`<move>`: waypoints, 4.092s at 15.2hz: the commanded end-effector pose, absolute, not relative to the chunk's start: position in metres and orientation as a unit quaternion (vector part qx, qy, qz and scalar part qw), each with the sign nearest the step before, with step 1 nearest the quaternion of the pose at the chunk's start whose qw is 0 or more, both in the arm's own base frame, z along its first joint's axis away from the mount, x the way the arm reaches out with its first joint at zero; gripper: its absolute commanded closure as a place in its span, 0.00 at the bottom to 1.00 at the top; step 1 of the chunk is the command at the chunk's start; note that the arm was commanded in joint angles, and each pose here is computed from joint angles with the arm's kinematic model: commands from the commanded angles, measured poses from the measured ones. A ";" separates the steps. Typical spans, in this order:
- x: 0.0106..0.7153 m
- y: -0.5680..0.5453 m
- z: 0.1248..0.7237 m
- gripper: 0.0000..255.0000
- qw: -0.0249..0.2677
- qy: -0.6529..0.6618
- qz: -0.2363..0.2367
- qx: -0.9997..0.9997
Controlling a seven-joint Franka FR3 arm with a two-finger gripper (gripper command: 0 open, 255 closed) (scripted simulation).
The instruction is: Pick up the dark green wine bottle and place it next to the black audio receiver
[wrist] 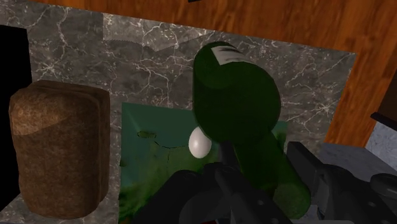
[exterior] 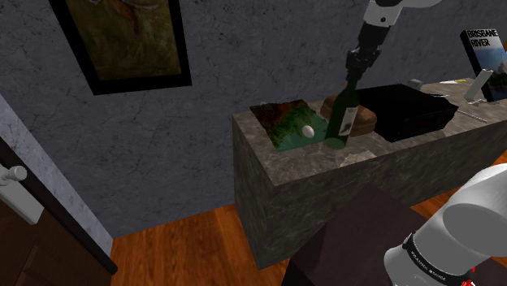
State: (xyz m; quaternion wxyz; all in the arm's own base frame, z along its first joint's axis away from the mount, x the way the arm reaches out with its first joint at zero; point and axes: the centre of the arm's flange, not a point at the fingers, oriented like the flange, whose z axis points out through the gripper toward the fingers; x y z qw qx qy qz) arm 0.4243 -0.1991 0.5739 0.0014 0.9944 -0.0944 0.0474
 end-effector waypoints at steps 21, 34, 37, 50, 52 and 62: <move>0.423 -0.200 0.691 1.00 0.001 -0.094 0.047 0.994; 0.363 -0.332 0.699 1.00 0.001 -0.094 0.047 0.994; 0.346 -0.368 0.700 1.00 0.001 -0.094 0.047 0.994; 0.288 -0.495 0.684 1.00 0.001 -0.094 0.047 0.994; 0.288 -0.495 0.674 1.00 0.001 -0.094 0.047 0.994; 0.288 -0.495 0.621 1.00 0.001 -0.094 0.047 0.994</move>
